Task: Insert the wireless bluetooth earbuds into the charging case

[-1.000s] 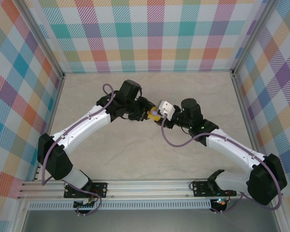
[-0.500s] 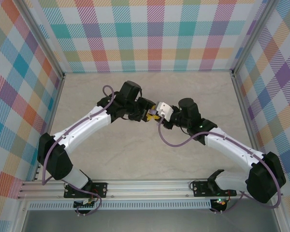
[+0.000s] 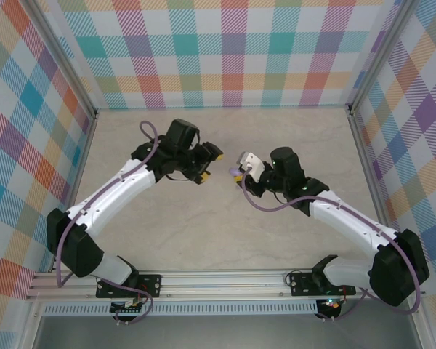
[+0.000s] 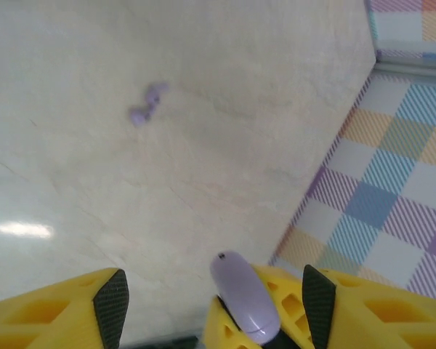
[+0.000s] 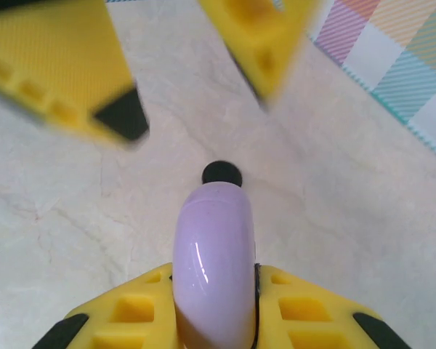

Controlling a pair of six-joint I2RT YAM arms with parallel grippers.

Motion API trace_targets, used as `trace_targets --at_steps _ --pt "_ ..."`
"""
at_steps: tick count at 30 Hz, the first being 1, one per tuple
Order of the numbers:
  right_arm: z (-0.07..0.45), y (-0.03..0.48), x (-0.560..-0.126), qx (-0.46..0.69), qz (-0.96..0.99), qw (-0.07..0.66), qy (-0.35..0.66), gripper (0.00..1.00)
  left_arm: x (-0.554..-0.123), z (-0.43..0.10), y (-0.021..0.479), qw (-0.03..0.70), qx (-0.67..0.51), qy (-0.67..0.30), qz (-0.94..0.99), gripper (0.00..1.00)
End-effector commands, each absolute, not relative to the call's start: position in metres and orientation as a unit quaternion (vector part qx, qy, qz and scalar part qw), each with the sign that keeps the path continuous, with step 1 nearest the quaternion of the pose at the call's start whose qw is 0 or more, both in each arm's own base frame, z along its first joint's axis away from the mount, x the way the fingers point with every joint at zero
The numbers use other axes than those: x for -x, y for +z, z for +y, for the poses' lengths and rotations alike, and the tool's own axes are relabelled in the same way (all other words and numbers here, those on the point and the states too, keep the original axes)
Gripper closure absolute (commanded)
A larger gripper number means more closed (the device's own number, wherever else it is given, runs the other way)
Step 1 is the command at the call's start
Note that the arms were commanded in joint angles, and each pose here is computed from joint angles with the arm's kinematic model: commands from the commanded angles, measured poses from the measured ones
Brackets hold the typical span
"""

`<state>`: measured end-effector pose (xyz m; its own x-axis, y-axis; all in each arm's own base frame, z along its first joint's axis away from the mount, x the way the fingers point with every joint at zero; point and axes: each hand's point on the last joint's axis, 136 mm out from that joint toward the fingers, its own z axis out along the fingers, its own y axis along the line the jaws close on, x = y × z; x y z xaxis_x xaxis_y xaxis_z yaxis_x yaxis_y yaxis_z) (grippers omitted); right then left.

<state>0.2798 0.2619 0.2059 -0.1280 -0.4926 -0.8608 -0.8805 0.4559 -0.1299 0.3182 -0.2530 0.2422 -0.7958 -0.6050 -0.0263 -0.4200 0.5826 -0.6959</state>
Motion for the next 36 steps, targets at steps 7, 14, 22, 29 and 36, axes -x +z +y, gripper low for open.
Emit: trace_targets --at_steps 7,14,22,29,36 --pt "0.268 0.211 -0.254 0.464 0.764 0.313 0.32 0.83 -0.313 -0.209 0.265 0.345 -0.13 -0.216 0.904 0.38" --pt "0.276 0.241 -0.233 0.501 0.733 0.277 0.367 0.83 -0.266 -0.244 0.288 0.379 -0.35 -0.309 0.799 0.38" --pt "0.281 0.264 -0.213 0.529 0.695 0.262 0.411 0.84 -0.207 -0.272 0.303 0.319 -0.484 -0.432 0.69 0.41" --pt "0.285 0.27 -0.206 0.54 0.683 0.254 0.422 0.83 -0.205 -0.276 0.307 0.324 -0.495 -0.443 0.674 0.4" --pt "0.293 0.278 -0.198 0.551 0.668 0.247 0.436 0.83 -0.21 -0.28 0.299 0.318 -0.495 -0.43 0.685 0.4"
